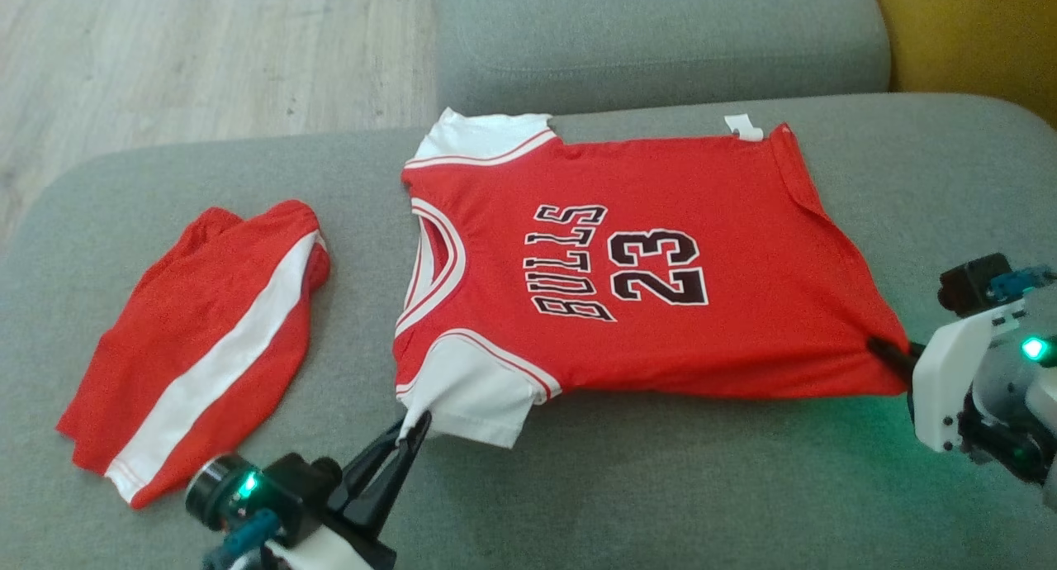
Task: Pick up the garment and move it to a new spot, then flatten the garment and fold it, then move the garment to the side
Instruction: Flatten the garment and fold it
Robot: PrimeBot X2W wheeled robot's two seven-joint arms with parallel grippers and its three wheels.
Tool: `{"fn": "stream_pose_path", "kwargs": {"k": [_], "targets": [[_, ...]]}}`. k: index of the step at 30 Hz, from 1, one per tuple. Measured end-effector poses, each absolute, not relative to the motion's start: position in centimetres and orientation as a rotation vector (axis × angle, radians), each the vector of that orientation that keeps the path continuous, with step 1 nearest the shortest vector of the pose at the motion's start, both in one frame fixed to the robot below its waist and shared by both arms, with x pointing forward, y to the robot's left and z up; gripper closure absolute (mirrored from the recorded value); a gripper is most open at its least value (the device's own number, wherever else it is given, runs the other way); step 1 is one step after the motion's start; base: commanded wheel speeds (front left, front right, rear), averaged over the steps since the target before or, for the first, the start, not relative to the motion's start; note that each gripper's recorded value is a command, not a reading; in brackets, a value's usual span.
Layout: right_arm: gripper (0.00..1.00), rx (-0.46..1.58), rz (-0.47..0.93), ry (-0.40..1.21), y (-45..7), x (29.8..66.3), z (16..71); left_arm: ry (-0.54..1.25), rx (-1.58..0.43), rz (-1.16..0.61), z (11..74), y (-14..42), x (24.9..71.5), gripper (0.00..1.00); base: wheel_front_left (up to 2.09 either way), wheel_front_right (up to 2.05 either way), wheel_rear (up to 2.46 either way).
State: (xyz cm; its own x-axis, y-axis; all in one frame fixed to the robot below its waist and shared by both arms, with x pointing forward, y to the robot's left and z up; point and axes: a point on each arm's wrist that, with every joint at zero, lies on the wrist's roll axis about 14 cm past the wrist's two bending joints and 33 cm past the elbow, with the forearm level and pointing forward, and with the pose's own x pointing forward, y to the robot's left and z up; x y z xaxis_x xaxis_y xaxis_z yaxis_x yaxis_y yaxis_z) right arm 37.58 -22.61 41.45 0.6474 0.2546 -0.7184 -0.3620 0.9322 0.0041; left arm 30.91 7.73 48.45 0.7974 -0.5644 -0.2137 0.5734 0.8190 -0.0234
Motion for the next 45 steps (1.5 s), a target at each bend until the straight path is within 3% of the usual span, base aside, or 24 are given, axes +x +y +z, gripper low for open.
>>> {"fn": "stream_pose_path", "kwargs": {"k": [10,37,38,39,41,42,45], "targets": [[1.00,-0.098,0.304,0.805,-23.3,40.3,41.5,0.171,0.126,-0.630,49.7,7.9,36.5,1.00,0.00,0.00,0.00],[1.00,-0.095,0.265,0.940,-22.5,46.7,38.8,0.293,0.447,-0.709,44.8,8.9,48.3,1.00,0.00,0.00,0.00],[0.24,-0.097,0.261,0.941,-22.6,46.9,38.7,0.301,0.454,-0.716,44.5,8.8,48.4,1.00,0.00,0.00,0.00],[0.00,-0.098,0.254,0.936,-22.7,47.2,38.7,0.303,0.459,-0.724,44.3,8.6,48.6,1.00,0.00,0.00,0.00],[0.00,-0.104,0.245,0.908,-22.8,48.1,38.9,0.292,0.465,-0.726,44.3,8.6,49.2,0.44,0.00,0.00,0.00],[0.00,-0.101,0.236,0.884,-22.9,48.8,39.3,0.274,0.464,-0.721,44.6,8.7,49.8,0.00,0.00,0.00,0.00],[0.00,-0.091,0.211,0.790,-23.2,51.1,40.8,0.195,0.443,-0.680,46.3,8.9,52.1,0.00,0.00,0.00,0.00]]}}
